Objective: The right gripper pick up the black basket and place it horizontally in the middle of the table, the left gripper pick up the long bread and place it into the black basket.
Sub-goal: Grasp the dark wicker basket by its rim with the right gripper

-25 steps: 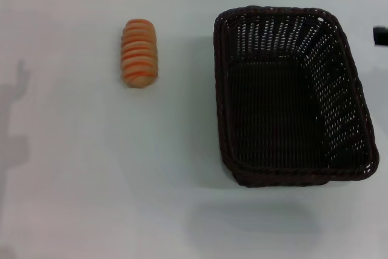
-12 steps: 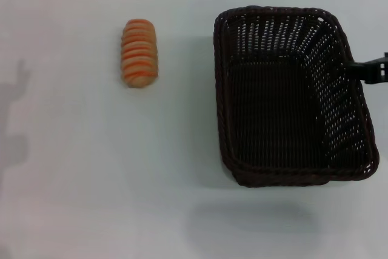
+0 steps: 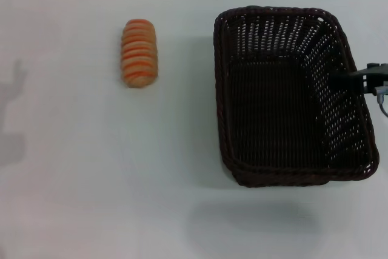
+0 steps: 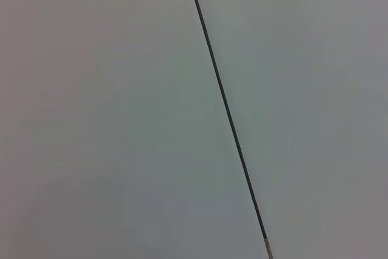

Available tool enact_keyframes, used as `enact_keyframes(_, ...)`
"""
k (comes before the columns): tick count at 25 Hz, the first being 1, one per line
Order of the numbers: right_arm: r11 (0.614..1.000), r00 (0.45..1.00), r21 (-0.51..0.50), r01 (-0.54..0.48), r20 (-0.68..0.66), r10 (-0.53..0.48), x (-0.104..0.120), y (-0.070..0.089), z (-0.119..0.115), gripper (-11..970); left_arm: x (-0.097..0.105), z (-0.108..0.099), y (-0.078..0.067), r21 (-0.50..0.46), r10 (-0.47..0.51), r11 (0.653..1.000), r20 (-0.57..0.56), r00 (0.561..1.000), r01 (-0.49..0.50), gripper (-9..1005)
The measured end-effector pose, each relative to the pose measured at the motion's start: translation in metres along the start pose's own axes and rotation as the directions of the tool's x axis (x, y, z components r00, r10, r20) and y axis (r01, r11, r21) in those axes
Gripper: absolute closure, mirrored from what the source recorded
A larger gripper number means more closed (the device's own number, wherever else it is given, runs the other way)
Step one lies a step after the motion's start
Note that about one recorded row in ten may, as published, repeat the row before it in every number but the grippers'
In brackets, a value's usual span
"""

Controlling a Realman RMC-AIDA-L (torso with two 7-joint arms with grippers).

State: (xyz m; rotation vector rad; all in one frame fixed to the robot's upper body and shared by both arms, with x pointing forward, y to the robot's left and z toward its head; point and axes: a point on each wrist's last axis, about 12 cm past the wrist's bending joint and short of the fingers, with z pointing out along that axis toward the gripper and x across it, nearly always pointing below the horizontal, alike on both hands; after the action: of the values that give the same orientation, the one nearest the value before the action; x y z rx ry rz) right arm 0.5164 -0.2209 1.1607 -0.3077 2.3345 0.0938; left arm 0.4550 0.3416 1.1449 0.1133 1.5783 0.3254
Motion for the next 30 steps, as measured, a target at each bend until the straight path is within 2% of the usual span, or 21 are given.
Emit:
enact_keyframes(10, 0.998, 0.998, 0.012, -0.056, -0.033, 0.057, 0.008, -0.004, -0.004, 362, 0.001, -0.001, 0.006, -0.009, 0.011, 1.0, -0.007, 1.0, -0.011, 168)
enact_keyframes(30, 0.999, 0.996, -0.009, -0.052, -0.08, 0.051, 0.018, 0.003, 0.011, 390, 0.0, -0.001, 0.008, -0.005, 0.016, 1.0, -0.015, 1.0, -0.016, 169)
